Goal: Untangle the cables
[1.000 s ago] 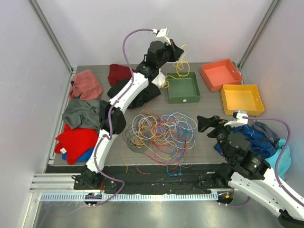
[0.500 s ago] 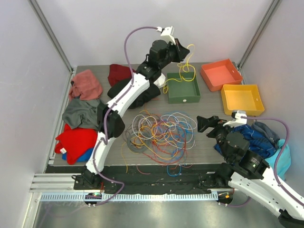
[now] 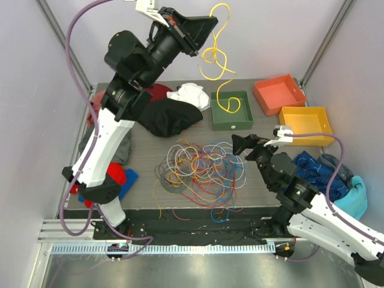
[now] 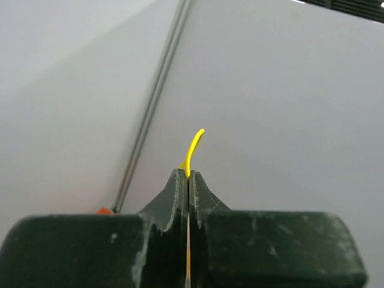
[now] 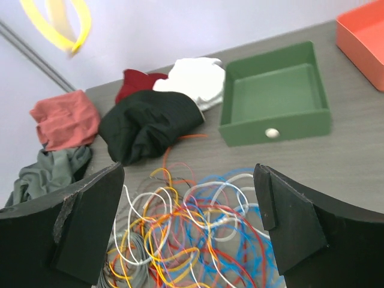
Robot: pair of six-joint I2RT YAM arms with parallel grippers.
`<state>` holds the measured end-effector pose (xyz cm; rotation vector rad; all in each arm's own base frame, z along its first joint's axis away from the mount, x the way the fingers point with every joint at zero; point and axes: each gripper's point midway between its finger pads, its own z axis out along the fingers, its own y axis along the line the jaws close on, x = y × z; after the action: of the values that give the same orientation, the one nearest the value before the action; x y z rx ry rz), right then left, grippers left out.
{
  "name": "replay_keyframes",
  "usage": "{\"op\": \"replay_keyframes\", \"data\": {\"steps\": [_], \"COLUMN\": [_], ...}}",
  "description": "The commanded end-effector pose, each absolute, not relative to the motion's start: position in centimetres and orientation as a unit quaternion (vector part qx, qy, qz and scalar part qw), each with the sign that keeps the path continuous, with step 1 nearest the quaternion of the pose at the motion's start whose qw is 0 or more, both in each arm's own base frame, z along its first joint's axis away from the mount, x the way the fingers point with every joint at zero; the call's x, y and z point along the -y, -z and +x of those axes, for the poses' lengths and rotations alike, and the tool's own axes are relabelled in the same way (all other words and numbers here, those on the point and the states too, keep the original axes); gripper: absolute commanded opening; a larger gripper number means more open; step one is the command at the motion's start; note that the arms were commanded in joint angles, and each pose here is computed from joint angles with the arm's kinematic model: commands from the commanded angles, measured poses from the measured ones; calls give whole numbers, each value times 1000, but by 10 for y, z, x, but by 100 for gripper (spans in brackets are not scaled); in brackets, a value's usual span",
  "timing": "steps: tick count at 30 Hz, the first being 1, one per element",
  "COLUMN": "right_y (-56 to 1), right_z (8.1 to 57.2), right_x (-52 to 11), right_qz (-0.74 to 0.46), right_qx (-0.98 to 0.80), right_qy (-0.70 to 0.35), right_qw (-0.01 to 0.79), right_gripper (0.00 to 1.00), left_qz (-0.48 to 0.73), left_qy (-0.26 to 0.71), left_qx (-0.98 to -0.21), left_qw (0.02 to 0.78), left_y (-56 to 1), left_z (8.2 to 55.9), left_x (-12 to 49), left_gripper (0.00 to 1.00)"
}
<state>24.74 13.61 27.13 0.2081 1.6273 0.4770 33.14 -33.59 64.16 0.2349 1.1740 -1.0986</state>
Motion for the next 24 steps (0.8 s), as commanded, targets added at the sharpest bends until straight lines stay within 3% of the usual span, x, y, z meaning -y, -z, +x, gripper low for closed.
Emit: {"op": "replay_keyframes", "data": {"steps": [1,6,13,24], "right_y": [-327,-347,-377,-424], "right_z": [260,264,232,195], "right_x": [-160,-170,-177,-134], "right_qz": [77,83,26,11], "right_qx": [-647,-603,-562,-519], "right_qy": [-267,-303,-373,-360], "right_qw": [710,733,738,775], "right_gripper": [100,100,100,100], "left_qz": [127,140,152,173], "left_qy": [484,487,470,459], "left_qx": [-550,-550,-574,-628], "left_qw": [669,664,653,605], "left_y": [-626,-629,-610,-560], "left_z": [318,299,296,296], "left_x": [348,349,354,375], "left_gripper": [0,0,0,0]}}
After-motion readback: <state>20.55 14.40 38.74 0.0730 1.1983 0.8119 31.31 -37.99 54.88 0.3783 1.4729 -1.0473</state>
